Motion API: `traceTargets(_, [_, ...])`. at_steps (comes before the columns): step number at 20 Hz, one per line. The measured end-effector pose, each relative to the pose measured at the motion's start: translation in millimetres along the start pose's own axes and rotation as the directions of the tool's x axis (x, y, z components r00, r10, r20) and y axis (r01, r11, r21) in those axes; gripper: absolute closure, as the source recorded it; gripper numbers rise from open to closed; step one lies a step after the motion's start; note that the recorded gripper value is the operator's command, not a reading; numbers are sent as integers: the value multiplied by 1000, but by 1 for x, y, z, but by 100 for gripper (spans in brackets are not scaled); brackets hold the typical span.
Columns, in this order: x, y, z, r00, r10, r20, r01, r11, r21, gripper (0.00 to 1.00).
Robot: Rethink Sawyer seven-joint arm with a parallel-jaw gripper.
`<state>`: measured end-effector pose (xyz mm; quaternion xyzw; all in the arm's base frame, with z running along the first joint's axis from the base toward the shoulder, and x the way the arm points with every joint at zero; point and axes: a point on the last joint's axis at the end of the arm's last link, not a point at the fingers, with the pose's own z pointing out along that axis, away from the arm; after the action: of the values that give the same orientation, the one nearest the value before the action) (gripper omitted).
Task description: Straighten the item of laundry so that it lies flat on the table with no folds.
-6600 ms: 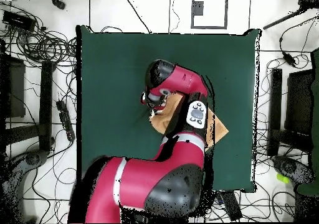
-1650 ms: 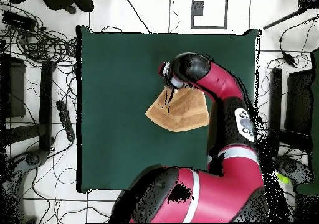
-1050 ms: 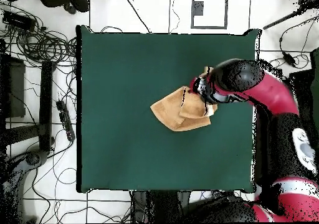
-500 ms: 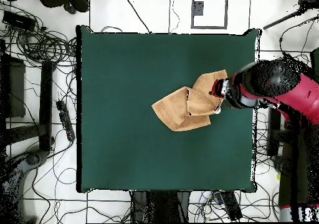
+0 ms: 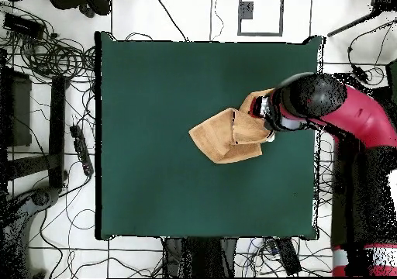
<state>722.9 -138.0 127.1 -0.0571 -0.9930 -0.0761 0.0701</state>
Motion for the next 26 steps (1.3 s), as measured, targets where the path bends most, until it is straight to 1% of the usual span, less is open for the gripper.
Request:
traceTargets(3, [-4, 16, 17, 1000, -23, 4, 23, 1000, 1, 0])
traceTargets(4, [-6, 26, 29, 999, -37, 11, 37, 999, 0, 0])
traceTargets(6, [-8, 31, 35, 999, -44, 20, 44, 999, -2, 0])
traceTargets(7, [-10, 37, 43, 998, -51, 33, 52, 999, -5, 0])
traceTargets(8, [-15, 45, 55, 996, -67, 59, 67, 998, -8, 0])
traceTargets(13, [-20, 52, 73, 990, -95, 101, 95, 995, 4, 0])
traceTargets(14, [-19, 50, 83, 989, -103, 105, 103, 995, 7, 0])
traceTargets(17, [-12, 45, 91, 990, -105, 91, 106, 994, -2, 0])
traceTargets(18, [-5, 38, 95, 992, -98, 78, 100, 995, -21, 0])
traceTargets(22, [9, 23, 99, 995, -79, 56, 82, 996, -47, 0])
traceTargets(24, [19, 11, 103, 997, -73, 41, 75, 996, -50, 0])
traceTargets(26, [27, 5, 107, 997, -70, 27, 71, 996, -50, 0])
